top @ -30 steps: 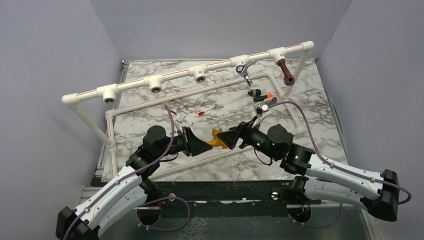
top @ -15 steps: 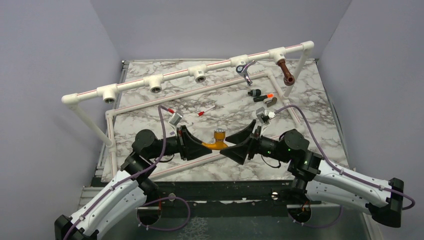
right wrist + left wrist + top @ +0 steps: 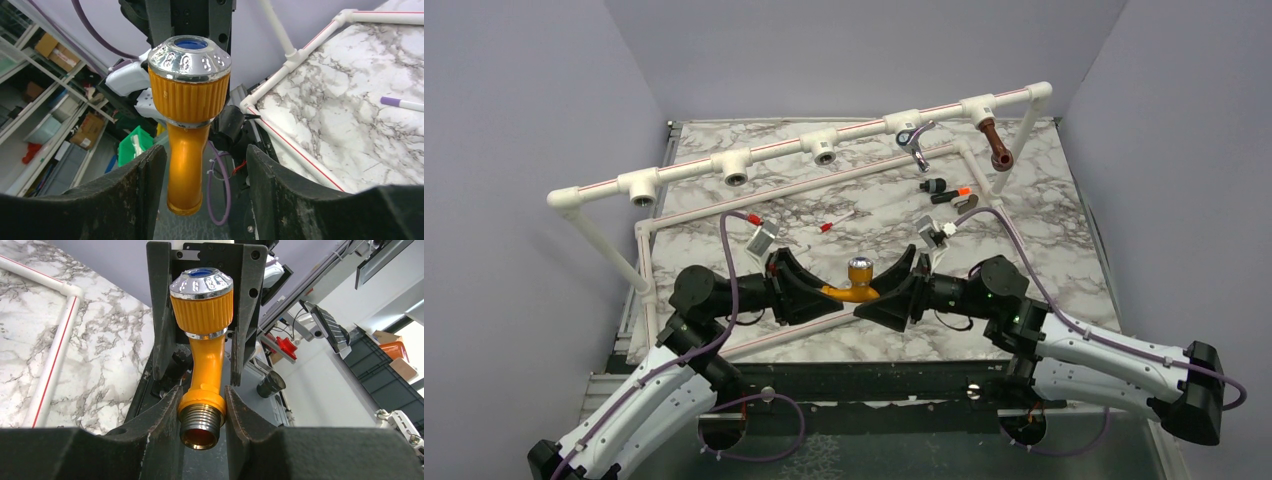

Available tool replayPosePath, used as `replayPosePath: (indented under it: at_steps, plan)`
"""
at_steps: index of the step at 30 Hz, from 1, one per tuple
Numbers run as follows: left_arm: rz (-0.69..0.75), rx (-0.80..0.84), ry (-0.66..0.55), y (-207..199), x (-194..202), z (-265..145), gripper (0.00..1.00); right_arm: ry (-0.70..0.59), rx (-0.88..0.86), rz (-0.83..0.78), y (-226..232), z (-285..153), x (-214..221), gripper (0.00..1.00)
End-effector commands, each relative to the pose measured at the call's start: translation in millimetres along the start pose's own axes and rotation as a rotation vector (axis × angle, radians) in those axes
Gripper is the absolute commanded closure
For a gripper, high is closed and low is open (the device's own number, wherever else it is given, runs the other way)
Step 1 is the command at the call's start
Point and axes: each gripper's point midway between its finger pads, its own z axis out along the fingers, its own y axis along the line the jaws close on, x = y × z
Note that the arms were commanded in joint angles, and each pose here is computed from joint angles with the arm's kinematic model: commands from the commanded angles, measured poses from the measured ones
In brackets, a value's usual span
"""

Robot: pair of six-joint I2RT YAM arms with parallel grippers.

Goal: Install the water faucets

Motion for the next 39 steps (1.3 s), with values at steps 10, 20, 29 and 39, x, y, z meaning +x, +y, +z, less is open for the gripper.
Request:
replayPosePath:
  at_steps: [10,20,29,39]
  plan:
    - [0.061,0.037,-0.029,-11,-12,2,1.00,-0.054,-0.126,-0.042,33,1,-23,0.45]
    - [0.044,0.014,-0.033,-2,-10,3,1.00,-0.052,-0.117,-0.042,30,5,-24,0.53]
    - [0.041,0.016,-0.024,-2,-8,3,1.00,-0.052,-0.115,-0.038,30,6,-24,0.60]
    - [0.039,0.017,-0.019,-2,-7,3,1.00,-0.101,-0.088,-0.042,28,-1,-31,0.58]
